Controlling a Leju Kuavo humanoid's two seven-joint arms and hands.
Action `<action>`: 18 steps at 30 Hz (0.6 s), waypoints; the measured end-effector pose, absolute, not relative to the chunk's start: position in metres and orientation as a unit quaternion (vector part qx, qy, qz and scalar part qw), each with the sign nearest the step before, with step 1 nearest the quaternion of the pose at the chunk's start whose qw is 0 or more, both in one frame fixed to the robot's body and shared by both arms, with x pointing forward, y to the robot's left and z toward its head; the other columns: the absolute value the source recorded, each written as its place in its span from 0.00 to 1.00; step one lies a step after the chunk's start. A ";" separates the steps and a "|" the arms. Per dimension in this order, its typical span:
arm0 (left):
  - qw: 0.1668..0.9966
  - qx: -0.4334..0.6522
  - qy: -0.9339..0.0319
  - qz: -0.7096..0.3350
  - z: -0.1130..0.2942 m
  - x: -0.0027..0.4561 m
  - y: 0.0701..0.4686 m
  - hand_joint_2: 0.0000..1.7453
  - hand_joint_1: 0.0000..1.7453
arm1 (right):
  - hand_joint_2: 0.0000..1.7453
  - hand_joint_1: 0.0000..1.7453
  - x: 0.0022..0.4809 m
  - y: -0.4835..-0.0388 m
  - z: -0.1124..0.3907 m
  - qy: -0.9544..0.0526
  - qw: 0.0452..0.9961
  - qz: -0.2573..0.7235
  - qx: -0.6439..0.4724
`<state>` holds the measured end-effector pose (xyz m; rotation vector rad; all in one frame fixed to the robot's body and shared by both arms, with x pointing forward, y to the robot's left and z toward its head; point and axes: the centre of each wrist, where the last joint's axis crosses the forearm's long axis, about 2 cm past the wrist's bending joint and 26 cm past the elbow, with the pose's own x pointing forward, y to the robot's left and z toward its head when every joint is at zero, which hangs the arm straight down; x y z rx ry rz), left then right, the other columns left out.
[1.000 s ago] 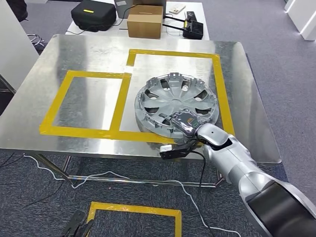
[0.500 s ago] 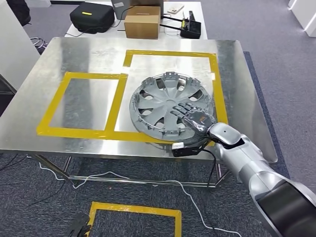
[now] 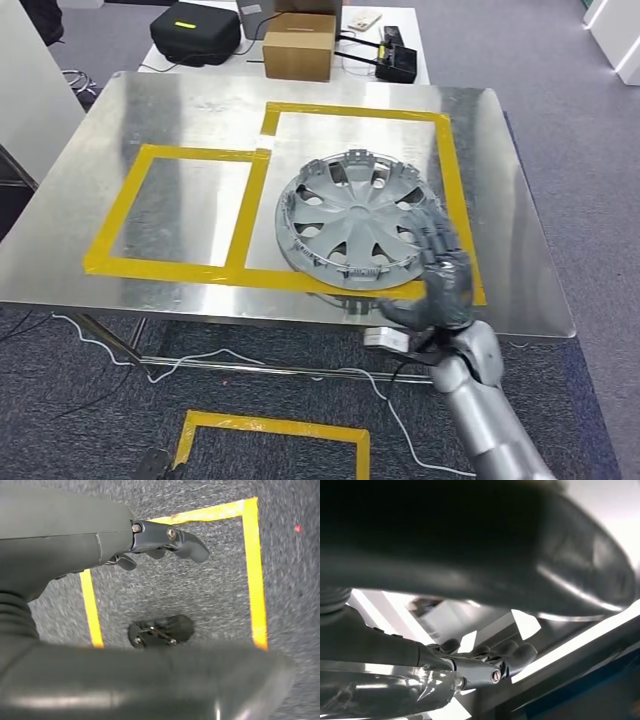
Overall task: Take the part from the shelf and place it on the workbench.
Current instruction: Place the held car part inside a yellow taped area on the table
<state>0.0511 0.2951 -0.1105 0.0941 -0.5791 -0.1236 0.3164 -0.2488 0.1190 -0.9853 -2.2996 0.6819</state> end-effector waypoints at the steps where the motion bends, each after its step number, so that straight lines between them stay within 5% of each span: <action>1: 0.954 0.045 -0.291 -0.052 -0.111 0.048 0.294 0.00 0.00 | 0.00 0.00 0.298 -0.259 0.120 -0.859 0.291 0.190 -0.375; 6: 0.949 0.050 -0.312 0.004 -0.112 0.038 0.291 0.00 0.00 | 0.00 0.00 0.195 -0.326 0.116 -0.818 0.363 -0.032 -0.446; 15: 0.946 0.058 -0.315 0.056 -0.112 0.038 0.287 0.00 0.00 | 0.00 0.00 0.112 -0.391 0.107 -0.720 0.403 -0.056 -0.562; 18: 0.946 0.061 -0.313 0.065 -0.112 0.036 0.286 0.00 0.00 | 0.75 0.00 0.090 -0.405 0.093 -0.675 0.433 -0.064 -0.594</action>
